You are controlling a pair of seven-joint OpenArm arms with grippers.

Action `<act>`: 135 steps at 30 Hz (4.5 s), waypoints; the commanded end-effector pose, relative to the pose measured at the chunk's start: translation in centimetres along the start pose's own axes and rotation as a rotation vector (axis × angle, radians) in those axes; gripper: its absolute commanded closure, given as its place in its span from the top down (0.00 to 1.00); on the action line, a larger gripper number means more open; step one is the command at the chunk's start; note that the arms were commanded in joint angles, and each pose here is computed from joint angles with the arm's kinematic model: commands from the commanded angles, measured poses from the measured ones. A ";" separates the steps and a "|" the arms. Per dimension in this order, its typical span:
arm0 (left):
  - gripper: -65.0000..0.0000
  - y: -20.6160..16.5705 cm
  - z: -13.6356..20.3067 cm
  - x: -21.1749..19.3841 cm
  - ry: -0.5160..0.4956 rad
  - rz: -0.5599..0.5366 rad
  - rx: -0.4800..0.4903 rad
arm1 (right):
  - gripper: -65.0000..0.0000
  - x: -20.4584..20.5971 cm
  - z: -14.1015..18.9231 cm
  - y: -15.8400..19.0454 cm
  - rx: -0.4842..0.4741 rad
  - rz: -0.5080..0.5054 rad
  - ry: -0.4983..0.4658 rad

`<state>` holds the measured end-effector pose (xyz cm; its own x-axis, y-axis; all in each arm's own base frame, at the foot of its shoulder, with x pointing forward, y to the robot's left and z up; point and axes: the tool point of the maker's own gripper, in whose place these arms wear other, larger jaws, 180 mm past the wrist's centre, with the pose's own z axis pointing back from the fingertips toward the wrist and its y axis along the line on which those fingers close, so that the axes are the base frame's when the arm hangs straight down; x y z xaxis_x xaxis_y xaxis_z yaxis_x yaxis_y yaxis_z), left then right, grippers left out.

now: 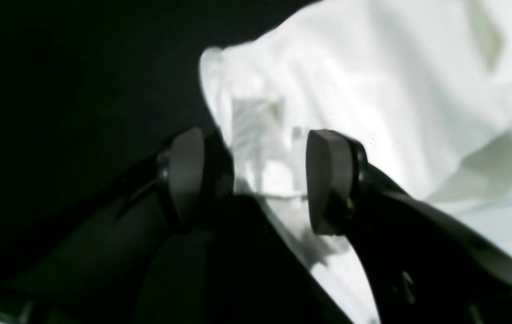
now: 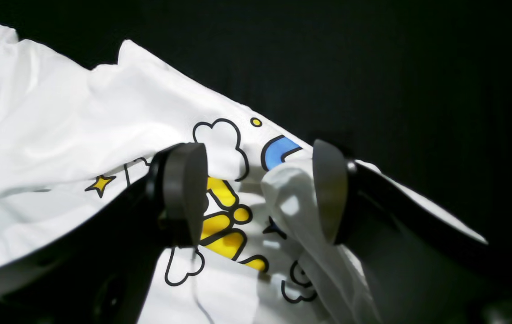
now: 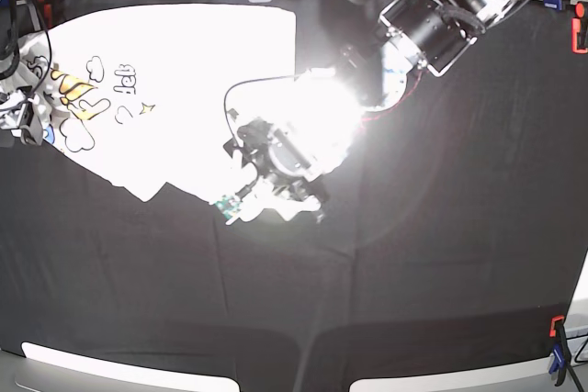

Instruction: Layout the t-shirt on the table in an organized manner, then fold the t-shirt properly

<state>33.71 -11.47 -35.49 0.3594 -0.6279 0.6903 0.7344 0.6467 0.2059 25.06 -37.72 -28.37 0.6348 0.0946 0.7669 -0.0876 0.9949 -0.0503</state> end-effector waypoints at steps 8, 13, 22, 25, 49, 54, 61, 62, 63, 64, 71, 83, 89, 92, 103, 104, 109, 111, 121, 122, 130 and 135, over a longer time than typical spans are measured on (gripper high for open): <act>0.52 -0.3 0.5 1.5 -0.081 0.122 -0.090 | 0.55 1.6 0.6 -0.5 -0.008 0.035 -0.038; 0.52 2.5 0.4 1.5 -0.098 0.197 -0.040 | 0.55 1.4 0.6 -0.5 -0.007 0.034 -0.027; 0.52 3.0 -1.0 -1.3 -0.029 0.475 -0.192 | 0.55 1.5 0.6 -0.4 -0.006 0.033 -0.030; 0.52 1.9 -1.2 -1.4 -0.026 0.496 -0.255 | 0.55 1.5 0.6 -0.4 -0.005 0.033 -0.030; 0.52 0.0 -2.1 -1.9 -0.061 0.429 -0.206 | 0.55 2.6 0.7 0.8 0.063 -0.011 -0.096; 0.50 0.1 -2.0 -1.6 -0.072 0.429 -0.203 | 0.55 2.7 0.7 0.8 0.063 -0.011 -0.096; 0.21 0.5 -2.0 -0.9 -0.117 0.434 -0.193 | 0.55 2.7 0.7 0.8 0.063 -0.011 -0.096; 0.17 0.4 -2.0 -0.9 -0.117 0.435 -0.194 | 0.55 2.7 0.7 0.8 0.063 -0.011 -0.096; 0.13 0.4 -2.0 -1.0 -0.116 0.436 -0.195 | 0.55 2.7 0.7 0.8 0.063 -0.011 -0.096; 0.10 0.3 -2.0 -1.0 -0.115 0.436 -0.195 | 0.55 2.7 0.7 0.8 0.063 -0.011 -0.096; 0.00 0.4 -2.0 -1.0 -0.115 0.435 -0.194 | 0.55 0.8 0.5 2.7 0.149 -0.063 -0.015; 0.00 0.3 -2.0 -1.1 -0.114 0.436 -0.195 | 0.55 4.3 1.6 11.0 0.288 0.126 -0.092; 0.00 0.3 -2.0 -1.1 -0.113 0.436 -0.195 | 0.55 1.0 -1.1 17.5 0.414 0.302 0.061; 0.00 0.3 -2.0 -1.1 -0.114 0.436 -0.195 | 0.55 -0.9 -2.7 20.3 0.431 0.432 0.107; 0.00 0.3 -2.0 -1.1 -0.114 0.436 -0.195 | 0.55 -5.1 -5.0 26.8 0.410 0.914 0.109; 0.00 0.3 -2.0 -1.1 -0.113 0.436 -0.196 | 0.55 -4.9 -5.2 26.7 0.378 0.914 0.105; 0.00 0.3 -2.0 -1.1 -0.113 0.436 -0.196 | 0.55 -3.2 -6.1 24.7 0.190 0.895 0.067; 0.00 0.3 -2.0 -1.1 -0.113 0.436 -0.196 | 0.55 -2.8 -6.3 23.9 0.137 0.889 0.067; 0.00 0.3 -2.0 -1.1 -0.110 0.435 -0.197 | 0.36 -3.3 -6.4 22.9 0.088 0.802 0.117; 0.00 0.4 -2.0 -1.2 -0.108 0.428 -0.191 | 0.22 -3.2 -6.4 22.5 0.065 0.788 0.118; 0.00 3.7 -2.3 -3.0 -0.042 0.341 0.004 | 0.00 1.1 -5.8 17.3 -0.301 0.819 0.015; 0.00 5.1 -1.3 -2.5 -0.042 0.279 0.070 | 0.00 2.6 -5.2 14.8 -0.400 0.785 -0.003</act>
<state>35.82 -7.44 -38.80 0.5515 -0.4148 0.7237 0.5883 0.8085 0.0151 28.68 -21.59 -32.29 0.5142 0.7509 0.4144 -0.2838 0.6049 -0.7440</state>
